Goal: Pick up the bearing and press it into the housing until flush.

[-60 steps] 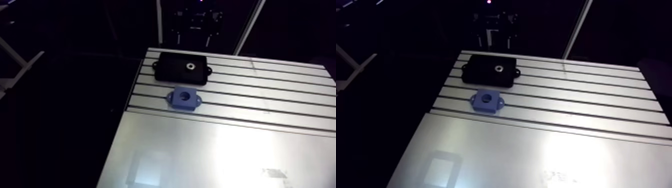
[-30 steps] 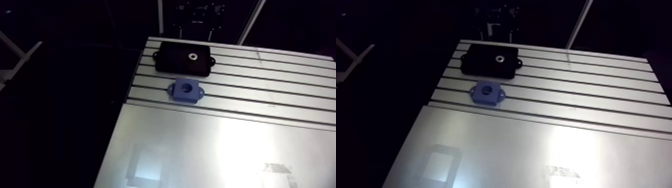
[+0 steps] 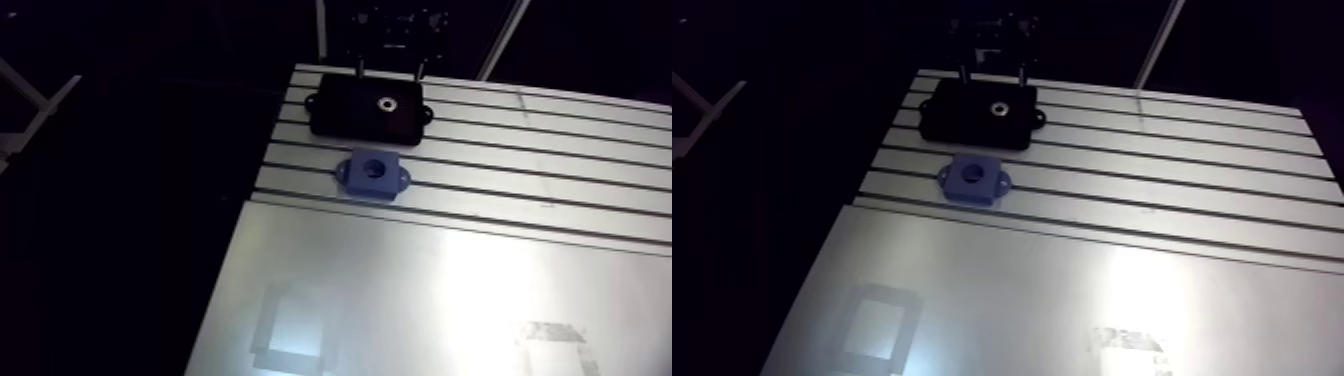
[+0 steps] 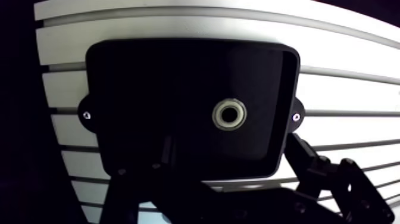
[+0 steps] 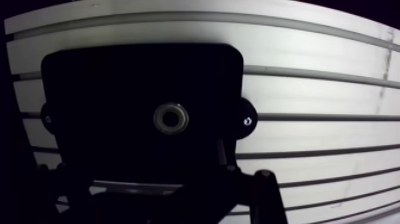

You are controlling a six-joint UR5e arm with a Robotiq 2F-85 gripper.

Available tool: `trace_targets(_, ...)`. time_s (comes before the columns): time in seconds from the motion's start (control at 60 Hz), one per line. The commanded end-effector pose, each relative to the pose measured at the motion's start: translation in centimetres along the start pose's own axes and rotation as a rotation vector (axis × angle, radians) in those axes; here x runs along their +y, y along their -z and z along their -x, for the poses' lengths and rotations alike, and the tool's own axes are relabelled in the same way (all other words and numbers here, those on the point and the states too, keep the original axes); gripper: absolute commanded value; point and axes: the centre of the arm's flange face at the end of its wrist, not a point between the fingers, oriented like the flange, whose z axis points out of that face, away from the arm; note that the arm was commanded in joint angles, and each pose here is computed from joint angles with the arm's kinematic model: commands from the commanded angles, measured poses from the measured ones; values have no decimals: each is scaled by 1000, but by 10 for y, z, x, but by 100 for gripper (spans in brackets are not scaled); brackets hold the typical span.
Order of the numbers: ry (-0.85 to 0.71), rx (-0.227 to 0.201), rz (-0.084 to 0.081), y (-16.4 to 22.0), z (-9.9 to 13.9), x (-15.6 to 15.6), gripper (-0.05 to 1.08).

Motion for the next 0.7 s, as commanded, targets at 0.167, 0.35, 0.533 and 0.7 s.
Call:
trace_targets(0.167,-3,-6,-1,-15,-4,3,5)
trace_targets(0.35,-6,-20,0,-24,-6,6,11)
trace_targets(0.533,-5,-33,-1,-33,-7,6,18)
trace_targets(0.7,-4,-39,0,-37,-7,5,22)
